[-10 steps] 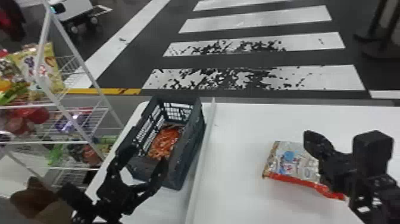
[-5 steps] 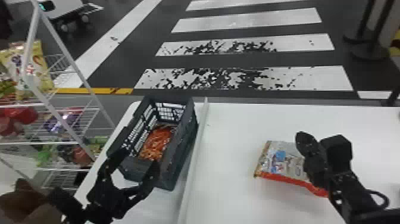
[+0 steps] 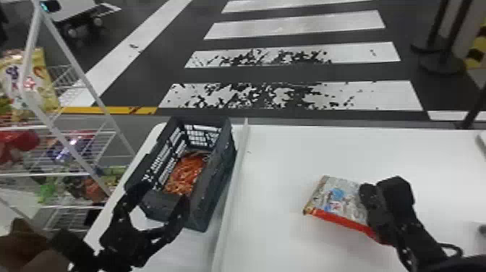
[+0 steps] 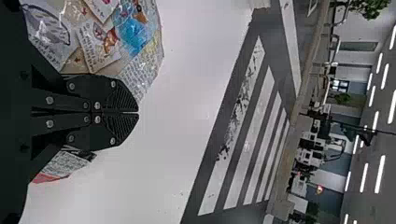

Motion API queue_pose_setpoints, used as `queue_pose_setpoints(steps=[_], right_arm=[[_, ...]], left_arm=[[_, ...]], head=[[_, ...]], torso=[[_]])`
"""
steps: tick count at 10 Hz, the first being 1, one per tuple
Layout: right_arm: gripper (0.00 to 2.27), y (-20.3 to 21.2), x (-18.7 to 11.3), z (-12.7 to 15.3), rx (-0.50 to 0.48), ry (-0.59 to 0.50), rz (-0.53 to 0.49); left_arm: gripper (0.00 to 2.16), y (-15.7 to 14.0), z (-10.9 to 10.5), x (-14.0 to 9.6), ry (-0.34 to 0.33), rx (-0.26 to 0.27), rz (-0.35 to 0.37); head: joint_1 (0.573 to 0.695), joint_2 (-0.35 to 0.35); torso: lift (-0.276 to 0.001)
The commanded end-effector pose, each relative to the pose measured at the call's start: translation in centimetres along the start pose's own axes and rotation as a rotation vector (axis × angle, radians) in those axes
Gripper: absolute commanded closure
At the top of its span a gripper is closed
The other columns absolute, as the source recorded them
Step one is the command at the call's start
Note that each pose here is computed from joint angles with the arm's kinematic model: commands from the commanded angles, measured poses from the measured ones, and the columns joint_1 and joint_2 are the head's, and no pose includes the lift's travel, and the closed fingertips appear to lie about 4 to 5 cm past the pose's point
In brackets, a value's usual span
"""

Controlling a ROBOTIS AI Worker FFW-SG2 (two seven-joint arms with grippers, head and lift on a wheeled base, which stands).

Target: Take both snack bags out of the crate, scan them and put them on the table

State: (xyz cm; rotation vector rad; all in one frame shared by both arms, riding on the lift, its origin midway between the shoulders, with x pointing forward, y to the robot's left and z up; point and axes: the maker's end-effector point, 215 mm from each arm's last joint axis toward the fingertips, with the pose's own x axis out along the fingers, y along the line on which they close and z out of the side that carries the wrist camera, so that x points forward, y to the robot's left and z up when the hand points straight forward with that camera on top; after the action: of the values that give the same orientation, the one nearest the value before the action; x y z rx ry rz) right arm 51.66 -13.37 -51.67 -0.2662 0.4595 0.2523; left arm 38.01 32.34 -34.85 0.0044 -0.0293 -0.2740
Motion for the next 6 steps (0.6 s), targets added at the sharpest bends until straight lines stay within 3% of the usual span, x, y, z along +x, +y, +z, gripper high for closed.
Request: queue_pose_setpoints(steps=[1,3,6], right_arm=[[2.26,-0.1,-0.3,-1.3,-0.009,0.038,-0.010],[2.26,-1.5,-1.3,-1.5,0.006,0.053,-0.051],[2.26,-2.6,-2.9,2.8,0.098,-0.046,-0.056]], left_arm=[[0.08,0.0,0.1,0.1,-0.002,0.001,0.000],[0.08,0.1,-0.1,0.1,-0.001,-0.001,0.002],[0.08,-0.3,-0.1,0.4,-0.003,-0.005,-0.005]], head=[[0.695,0.235],[0.695,0.224],[0.695,0.210]], torso=[[-0.092],[-0.092],[-0.092]])
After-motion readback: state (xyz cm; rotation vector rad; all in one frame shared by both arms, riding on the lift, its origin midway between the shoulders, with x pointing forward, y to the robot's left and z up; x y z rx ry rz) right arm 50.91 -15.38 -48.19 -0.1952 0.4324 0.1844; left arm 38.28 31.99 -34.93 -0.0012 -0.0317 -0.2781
